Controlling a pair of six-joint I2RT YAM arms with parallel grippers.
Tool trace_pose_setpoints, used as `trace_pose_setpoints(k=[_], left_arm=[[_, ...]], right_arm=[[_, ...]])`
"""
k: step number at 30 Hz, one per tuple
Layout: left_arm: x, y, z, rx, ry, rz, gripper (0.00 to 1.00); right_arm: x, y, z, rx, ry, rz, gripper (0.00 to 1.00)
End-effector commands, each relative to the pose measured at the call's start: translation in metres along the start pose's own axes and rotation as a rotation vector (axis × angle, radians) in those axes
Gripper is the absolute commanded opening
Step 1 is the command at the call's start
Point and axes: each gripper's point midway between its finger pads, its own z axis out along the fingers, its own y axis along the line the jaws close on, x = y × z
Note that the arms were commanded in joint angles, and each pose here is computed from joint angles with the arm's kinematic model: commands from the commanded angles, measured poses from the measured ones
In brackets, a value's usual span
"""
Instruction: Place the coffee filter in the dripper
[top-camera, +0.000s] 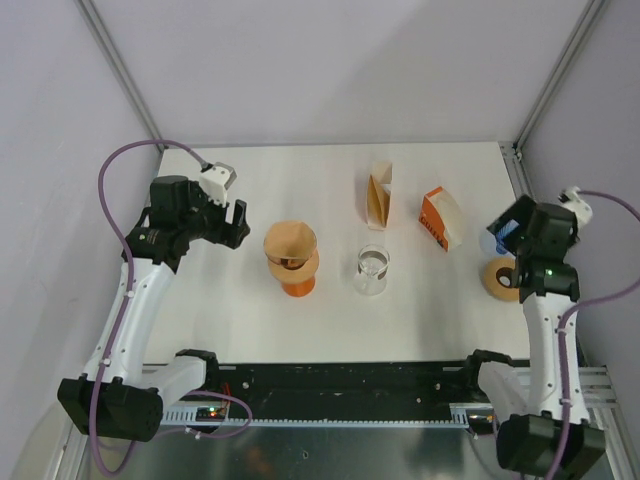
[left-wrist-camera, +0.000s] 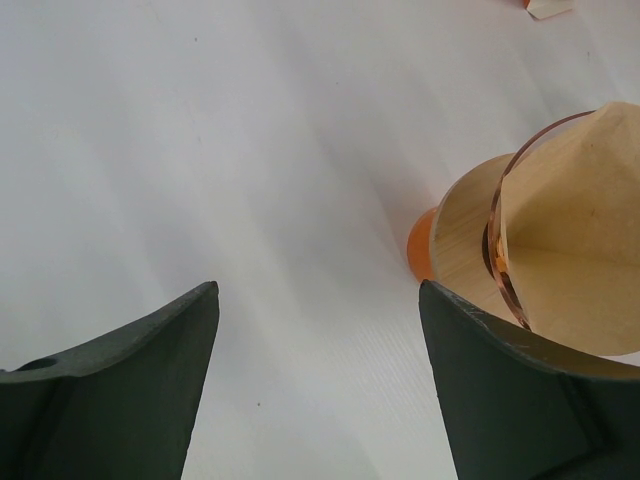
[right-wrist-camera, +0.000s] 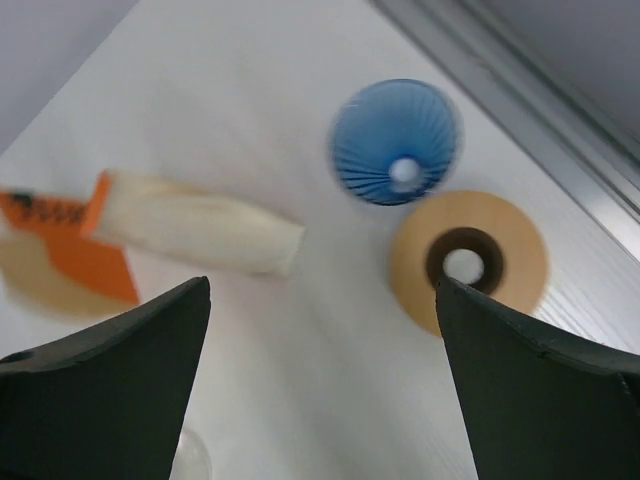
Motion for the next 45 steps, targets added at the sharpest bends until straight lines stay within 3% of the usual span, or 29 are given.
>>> trace_pose_setpoints(k=[1, 6, 13, 22, 32, 45], left_arm=[[-0.001, 0.006, 0.001, -0.023, -0.010, 0.012, 0.86], [0.002, 0.008, 0.004, -0.030, 0.001, 0.009, 0.86], [0.003, 0.011, 0.009, -0.037, 0.019, 0.000, 0.86], [0.005, 0.014, 0.011, -0.050, 0.031, -0.005, 0.86], [0.005, 0.014, 0.010, -0.050, 0.030, 0.001, 0.86], [0.005, 0.010, 0.008, -0.032, 0.017, 0.008, 0.86]], right_arm=[[0.001, -0.052, 0.008, 0.143, -0.059, 0.256, 0.99], [0.029, -0.104, 0.014, 0.254, -0.060, 0.443, 0.97], [0.069, -0.143, 0.025, 0.310, -0.015, 0.610, 0.95], [0.095, -0.161, 0.043, 0.380, 0.052, 0.568, 0.99], [0.113, -0.159, 0.061, 0.431, 0.109, 0.478, 0.95], [0.142, -0.175, 0.087, 0.519, 0.191, 0.405, 0.79]])
